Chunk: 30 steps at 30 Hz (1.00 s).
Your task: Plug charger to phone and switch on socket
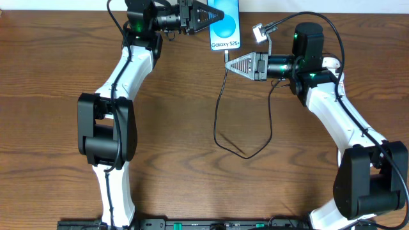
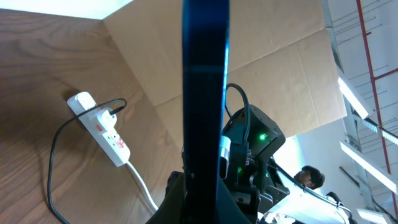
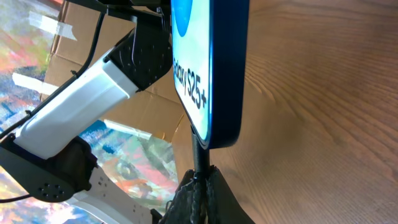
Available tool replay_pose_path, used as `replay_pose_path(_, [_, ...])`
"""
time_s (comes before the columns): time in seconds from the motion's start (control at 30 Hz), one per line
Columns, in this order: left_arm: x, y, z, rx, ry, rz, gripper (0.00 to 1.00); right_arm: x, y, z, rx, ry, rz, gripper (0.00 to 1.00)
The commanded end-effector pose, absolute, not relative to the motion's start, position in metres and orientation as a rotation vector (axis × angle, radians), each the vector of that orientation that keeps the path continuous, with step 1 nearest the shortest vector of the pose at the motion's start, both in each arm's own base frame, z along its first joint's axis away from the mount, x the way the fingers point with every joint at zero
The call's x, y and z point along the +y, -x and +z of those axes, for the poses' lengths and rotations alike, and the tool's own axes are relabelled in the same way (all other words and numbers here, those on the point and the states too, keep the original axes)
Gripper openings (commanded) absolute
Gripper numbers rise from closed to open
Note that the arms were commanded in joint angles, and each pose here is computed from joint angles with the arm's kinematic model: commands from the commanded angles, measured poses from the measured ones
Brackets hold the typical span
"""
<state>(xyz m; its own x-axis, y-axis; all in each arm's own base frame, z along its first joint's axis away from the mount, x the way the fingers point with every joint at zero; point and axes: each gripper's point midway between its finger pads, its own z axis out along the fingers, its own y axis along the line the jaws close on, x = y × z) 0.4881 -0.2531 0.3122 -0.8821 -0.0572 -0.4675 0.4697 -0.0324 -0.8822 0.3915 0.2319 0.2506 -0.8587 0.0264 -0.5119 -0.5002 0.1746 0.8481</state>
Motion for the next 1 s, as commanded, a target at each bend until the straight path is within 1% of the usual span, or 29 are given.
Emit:
replay_pose_path(0.0, [-0.2531, -0.4792, 0.3340, 1.835, -0.503, -1.945, 0.07, 0.2342, -0.3925, 0.2567, 2.022, 0.480, 1.714, 0.01])
replay_pose_path(0.97, [-0.2531, -0.4789, 0.3339, 1.852, -0.483, -1.964, 0.07, 0.2342, -0.3941, 0.2581, 2.015, 0.477, 1.709, 0.01])
